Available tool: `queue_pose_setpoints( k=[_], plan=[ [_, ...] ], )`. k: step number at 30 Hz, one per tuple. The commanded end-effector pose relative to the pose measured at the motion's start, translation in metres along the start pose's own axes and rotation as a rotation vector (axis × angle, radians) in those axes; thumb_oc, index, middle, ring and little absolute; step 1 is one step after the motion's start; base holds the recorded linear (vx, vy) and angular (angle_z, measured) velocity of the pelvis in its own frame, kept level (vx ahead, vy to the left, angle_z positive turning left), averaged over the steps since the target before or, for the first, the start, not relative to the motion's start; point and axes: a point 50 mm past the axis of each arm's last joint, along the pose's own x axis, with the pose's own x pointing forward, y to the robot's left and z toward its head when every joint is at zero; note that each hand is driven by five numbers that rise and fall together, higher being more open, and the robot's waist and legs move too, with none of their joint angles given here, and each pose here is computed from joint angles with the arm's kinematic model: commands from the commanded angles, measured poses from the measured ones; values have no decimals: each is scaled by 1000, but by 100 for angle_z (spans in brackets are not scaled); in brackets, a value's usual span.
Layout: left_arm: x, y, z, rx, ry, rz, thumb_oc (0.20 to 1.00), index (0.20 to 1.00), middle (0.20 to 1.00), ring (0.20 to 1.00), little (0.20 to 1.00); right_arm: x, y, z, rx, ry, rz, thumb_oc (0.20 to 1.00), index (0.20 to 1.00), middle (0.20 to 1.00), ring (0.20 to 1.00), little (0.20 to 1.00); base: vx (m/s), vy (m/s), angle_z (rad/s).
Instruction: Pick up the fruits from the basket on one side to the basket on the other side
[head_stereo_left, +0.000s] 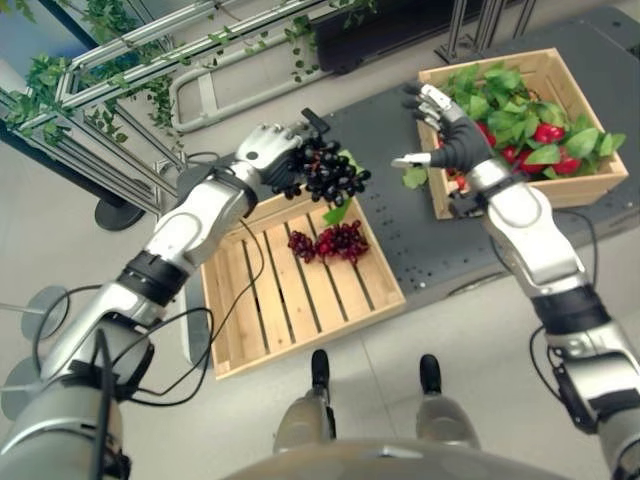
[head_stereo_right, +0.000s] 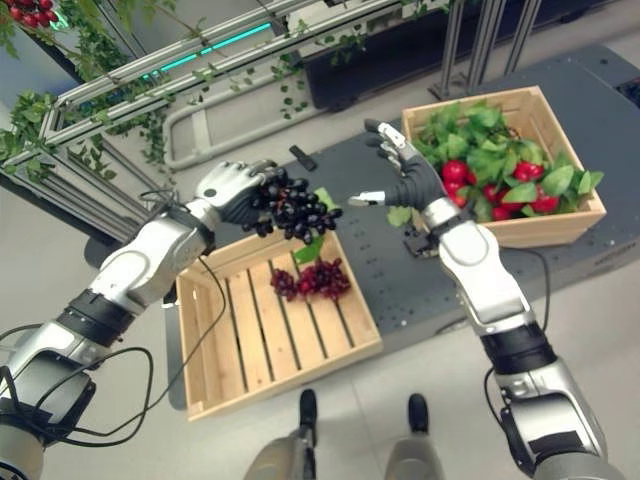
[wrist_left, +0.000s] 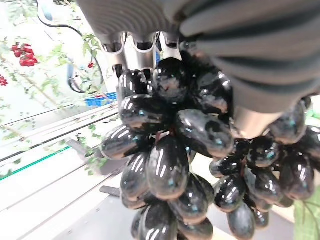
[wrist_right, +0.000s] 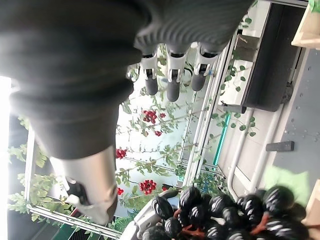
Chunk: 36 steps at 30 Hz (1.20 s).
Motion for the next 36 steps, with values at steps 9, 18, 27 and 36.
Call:
queue_pose_setpoints(
  k=[9,18,27,36],
  plan=[
    [30,35,-9,22,64,137,200,200,200,200,200,30,12,21,-90,-74,-5,1000,1000,1000,1000,1000,0,1,0],
    [-13,13,-46,6,187,101,200,200,200,200,200,-1,6,-18,-117,66,-51,1000,1000,1000,1000,1000,-1,1,2],
    [16,50,-31,32,126,199,200,200,200,200,200,-33,25,-60,-90,220,11,1000,1000,1000,1000,1000,10,0,4],
    [19,56,-23,40,86,216,200,200,200,200,200,-58,42,-75,-33,270,55,1000,1000,1000,1000,1000,0,0,0]
  ],
)
